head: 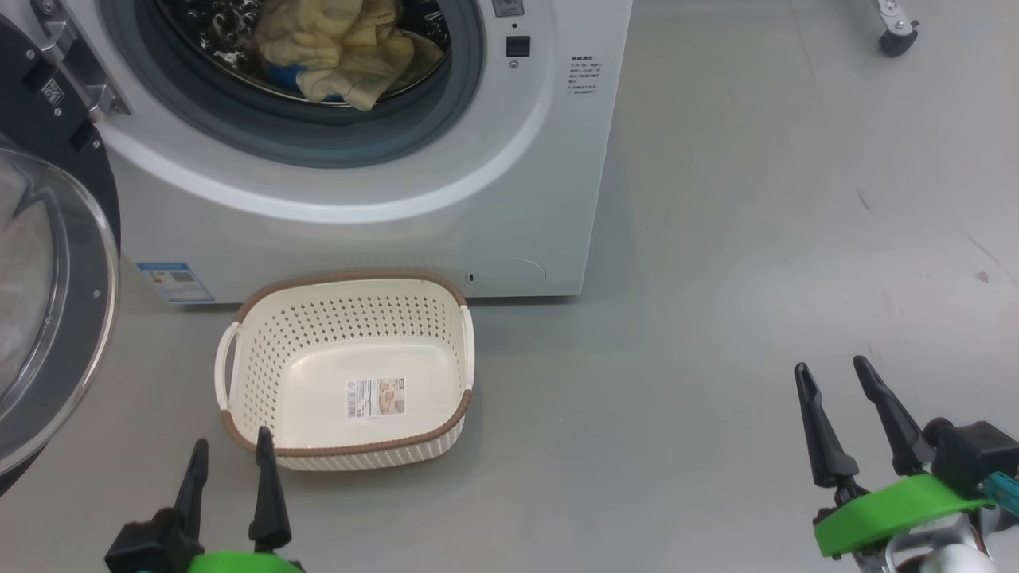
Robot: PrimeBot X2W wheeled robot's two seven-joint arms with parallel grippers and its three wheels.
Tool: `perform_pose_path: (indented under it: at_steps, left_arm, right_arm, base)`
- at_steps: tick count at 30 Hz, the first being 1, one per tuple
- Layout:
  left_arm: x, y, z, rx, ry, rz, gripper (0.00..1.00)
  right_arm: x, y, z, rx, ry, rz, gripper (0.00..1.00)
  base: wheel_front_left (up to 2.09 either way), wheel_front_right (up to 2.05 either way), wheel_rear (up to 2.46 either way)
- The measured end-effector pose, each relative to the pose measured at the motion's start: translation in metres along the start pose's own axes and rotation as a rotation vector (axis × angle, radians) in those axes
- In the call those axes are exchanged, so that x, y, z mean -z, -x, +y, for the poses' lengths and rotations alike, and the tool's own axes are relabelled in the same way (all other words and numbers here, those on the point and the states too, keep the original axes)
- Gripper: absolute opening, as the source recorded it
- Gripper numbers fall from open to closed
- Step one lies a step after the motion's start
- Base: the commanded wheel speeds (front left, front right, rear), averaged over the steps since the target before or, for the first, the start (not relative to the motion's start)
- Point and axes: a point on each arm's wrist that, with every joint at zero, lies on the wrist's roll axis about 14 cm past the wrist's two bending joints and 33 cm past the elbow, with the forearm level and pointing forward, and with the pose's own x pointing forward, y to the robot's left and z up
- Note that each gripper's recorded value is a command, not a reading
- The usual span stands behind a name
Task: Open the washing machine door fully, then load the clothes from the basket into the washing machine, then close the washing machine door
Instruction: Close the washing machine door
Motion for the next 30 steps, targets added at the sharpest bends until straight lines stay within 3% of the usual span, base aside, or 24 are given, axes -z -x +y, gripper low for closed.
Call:
perform_pose_path:
  at_steps: [12, 30]
  left_arm:
    - [-0.006, 0.009, 0.016, -0.054, -0.004, -0.019, 1.0]
    - [-0.03, 0.071, 0.089, -0.33, 0.012, -0.104, 1.0]
  right_arm:
    - [0.005, -0.013, 0.018, -0.064, 0.002, 0.014, 1.0]
    - [0.007, -0.055, 0.125, -0.408, 0.002, 0.009, 1.0]
  base:
    - [0.0, 0.0, 0.0]
    - [0.0, 0.0, 0.0]
